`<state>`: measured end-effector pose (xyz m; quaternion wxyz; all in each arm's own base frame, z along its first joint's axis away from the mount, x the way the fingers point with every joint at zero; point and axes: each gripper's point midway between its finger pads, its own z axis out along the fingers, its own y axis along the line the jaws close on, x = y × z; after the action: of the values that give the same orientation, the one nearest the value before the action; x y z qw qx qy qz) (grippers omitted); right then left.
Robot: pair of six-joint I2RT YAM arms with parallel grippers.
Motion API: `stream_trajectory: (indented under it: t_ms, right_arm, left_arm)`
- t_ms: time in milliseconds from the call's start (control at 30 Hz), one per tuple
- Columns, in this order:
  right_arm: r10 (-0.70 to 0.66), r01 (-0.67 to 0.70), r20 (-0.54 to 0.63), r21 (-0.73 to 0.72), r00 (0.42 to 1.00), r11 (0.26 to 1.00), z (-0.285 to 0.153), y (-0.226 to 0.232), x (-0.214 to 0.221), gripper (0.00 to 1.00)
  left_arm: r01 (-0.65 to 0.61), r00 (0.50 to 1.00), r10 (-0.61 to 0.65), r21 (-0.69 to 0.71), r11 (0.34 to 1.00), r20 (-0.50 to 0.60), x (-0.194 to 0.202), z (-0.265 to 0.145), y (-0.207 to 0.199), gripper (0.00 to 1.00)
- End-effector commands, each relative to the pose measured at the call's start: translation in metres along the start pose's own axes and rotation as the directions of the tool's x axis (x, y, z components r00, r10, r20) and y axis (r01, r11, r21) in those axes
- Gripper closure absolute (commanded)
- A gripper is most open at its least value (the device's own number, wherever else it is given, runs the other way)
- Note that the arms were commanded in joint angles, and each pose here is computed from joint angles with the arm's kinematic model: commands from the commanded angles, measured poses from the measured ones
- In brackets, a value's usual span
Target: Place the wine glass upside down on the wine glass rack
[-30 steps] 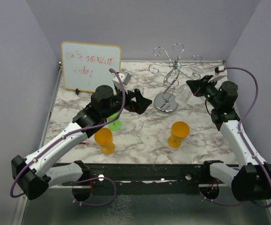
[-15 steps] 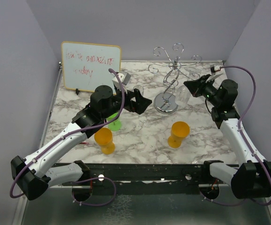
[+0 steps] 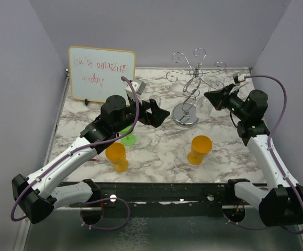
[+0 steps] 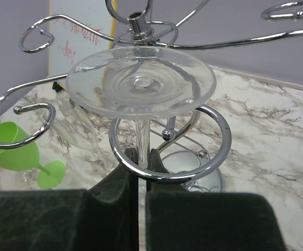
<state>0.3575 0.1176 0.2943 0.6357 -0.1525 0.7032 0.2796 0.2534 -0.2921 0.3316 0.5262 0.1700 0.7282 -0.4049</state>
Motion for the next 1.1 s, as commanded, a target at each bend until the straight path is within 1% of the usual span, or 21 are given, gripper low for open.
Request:
stream_trajectory:
  t_ms: [0,233,433,533,1000,1067]
  right_arm:
    - [-0.061,0.062,0.071,-0.013,0.996,0.998,-0.009,0.01,-0.024,0.99]
    - [-0.063,0.056,0.109,0.067,0.992,0.996,-0.019,0.002,-0.027,0.99]
    - [-0.048,0.007,0.172,0.229,0.984,0.973,-0.031,-0.021,-0.032,0.99]
    - [-0.041,-0.015,0.192,0.284,0.981,0.959,-0.035,-0.03,-0.034,0.99]
    - [0.029,-0.062,0.119,0.282,0.992,0.957,-0.02,-0.04,-0.011,0.99]
    - [0.04,-0.069,0.109,0.276,0.993,0.959,-0.019,-0.04,-0.008,0.94]
  left_arm:
    - [0.001,0.999,-0.001,0.01,1.0,0.043,-0.012,-0.004,-0.005,0.01]
    - [0.003,0.999,-0.004,0.01,1.0,0.044,-0.011,-0.004,-0.004,0.01]
    - [0.002,0.999,-0.002,0.009,1.0,0.046,-0.011,-0.005,-0.004,0.01]
    - [0.002,0.999,-0.002,0.008,1.0,0.046,-0.011,-0.005,-0.004,0.01]
    - [0.0,0.999,0.0,0.004,1.0,0.049,-0.011,-0.006,-0.004,0.01]
    - [-0.001,0.999,0.001,0.003,1.0,0.047,-0.011,-0.006,-0.003,0.01]
